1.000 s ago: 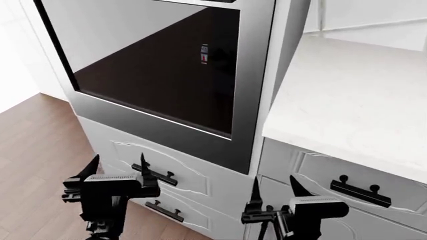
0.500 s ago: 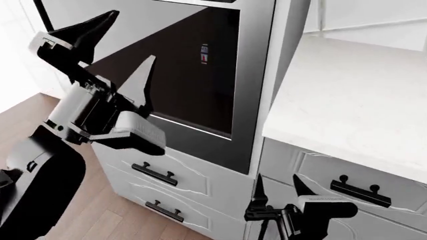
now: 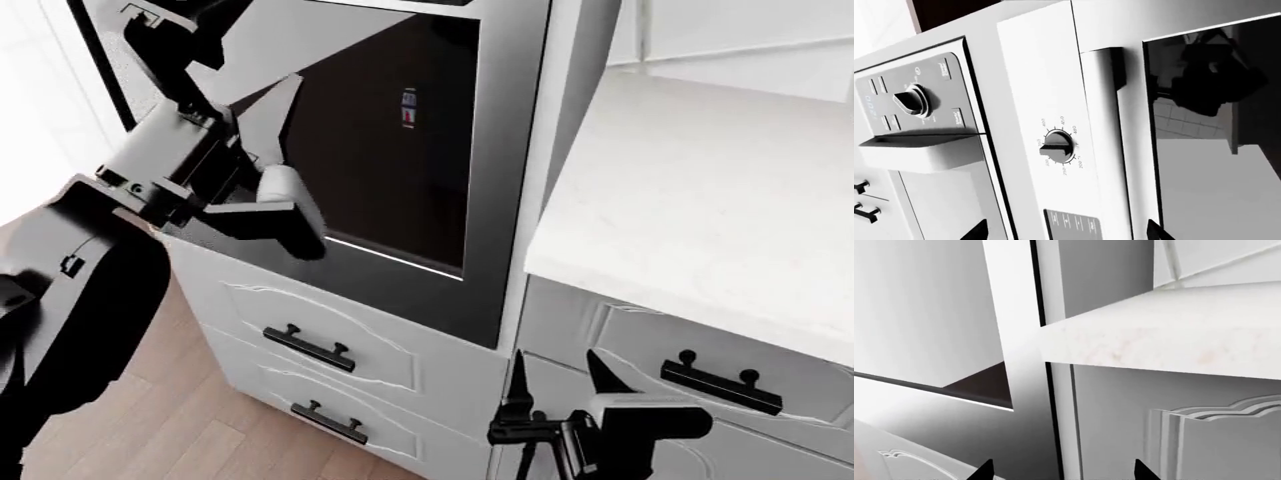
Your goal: Open the oven door
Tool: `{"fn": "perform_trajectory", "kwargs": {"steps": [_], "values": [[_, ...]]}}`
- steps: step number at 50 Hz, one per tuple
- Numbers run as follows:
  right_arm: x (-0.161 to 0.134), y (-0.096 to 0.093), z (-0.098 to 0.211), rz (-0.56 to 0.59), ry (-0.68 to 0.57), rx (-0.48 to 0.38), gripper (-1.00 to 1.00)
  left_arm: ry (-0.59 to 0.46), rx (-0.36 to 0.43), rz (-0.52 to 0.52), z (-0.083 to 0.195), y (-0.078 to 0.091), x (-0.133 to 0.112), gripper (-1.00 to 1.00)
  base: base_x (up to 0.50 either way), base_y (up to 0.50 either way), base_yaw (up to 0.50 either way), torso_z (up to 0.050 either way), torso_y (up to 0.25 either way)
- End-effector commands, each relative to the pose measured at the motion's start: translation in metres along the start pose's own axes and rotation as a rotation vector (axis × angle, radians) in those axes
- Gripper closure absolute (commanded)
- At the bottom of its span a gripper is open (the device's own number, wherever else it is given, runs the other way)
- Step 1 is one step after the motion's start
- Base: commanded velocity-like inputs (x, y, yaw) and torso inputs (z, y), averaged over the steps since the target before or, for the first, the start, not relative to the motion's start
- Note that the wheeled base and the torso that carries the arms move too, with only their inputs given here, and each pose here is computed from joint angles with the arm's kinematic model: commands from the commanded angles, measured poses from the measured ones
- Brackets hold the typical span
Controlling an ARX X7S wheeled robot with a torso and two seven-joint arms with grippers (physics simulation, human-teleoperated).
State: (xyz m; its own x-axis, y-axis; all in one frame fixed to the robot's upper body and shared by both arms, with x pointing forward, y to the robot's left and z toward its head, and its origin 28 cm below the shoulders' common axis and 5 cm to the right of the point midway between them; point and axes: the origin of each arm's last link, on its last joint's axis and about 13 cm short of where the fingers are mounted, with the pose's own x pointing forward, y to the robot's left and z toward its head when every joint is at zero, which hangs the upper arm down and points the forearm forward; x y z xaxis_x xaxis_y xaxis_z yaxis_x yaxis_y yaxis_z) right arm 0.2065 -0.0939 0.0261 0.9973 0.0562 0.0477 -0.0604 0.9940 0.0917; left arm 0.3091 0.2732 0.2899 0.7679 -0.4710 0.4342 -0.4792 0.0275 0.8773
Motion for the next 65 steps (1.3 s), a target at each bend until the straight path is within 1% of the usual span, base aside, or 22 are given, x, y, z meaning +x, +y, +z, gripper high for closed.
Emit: {"fn": "perform_trajectory", "kwargs": {"steps": [1, 8, 12, 28, 42, 46, 52, 65], "values": [[0.001, 0.0, -0.003, -0.001, 0.005, -0.01, -1.0, 0.039, -0.015, 0.001, 0.001, 0.002, 0.018, -1.0, 0.0, 0.0, 0.0, 0.0, 0.0], [0.0, 0.0, -0.004, -0.001, 0.008, -0.013, -1.0, 0.038, -0.043, 0.008, 0.009, 0.001, 0.031, -1.0, 0.0, 0.0, 0.0, 0.0, 0.0], [0.0, 0.0, -0.005, 0.004, 0.011, -0.016, -1.0, 0.042, -0.059, 0.012, 0.011, 0.0, 0.034, -1.0, 0.0, 0.0, 0.0, 0.0, 0.0], [0.002, 0.0, -0.007, 0.005, 0.019, -0.018, -1.0, 0.018, -0.095, 0.0, 0.024, -0.01, 0.046, -1.0, 0.0, 0.0, 0.0, 0.0, 0.0], [0.002, 0.001, -0.006, 0.011, 0.019, -0.019, -1.0, 0.008, -0.096, 0.0, 0.031, -0.008, 0.07, -1.0, 0.0, 0.0, 0.0, 0.0, 0.0], [0.003, 0.001, -0.006, 0.011, 0.018, -0.017, -1.0, 0.021, -0.099, -0.01, 0.029, -0.012, 0.075, -1.0, 0.0, 0.0, 0.0, 0.0, 0.0], [0.003, 0.001, -0.007, 0.015, 0.021, -0.017, -1.0, 0.049, -0.067, -0.009, 0.022, -0.013, 0.087, -1.0, 0.0, 0.0, 0.0, 0.0, 0.0], [0.003, 0.001, -0.008, 0.02, 0.027, -0.015, -1.0, 0.035, -0.044, -0.017, 0.024, -0.013, 0.106, -1.0, 0.0, 0.0, 0.0, 0.0, 0.0]]}}
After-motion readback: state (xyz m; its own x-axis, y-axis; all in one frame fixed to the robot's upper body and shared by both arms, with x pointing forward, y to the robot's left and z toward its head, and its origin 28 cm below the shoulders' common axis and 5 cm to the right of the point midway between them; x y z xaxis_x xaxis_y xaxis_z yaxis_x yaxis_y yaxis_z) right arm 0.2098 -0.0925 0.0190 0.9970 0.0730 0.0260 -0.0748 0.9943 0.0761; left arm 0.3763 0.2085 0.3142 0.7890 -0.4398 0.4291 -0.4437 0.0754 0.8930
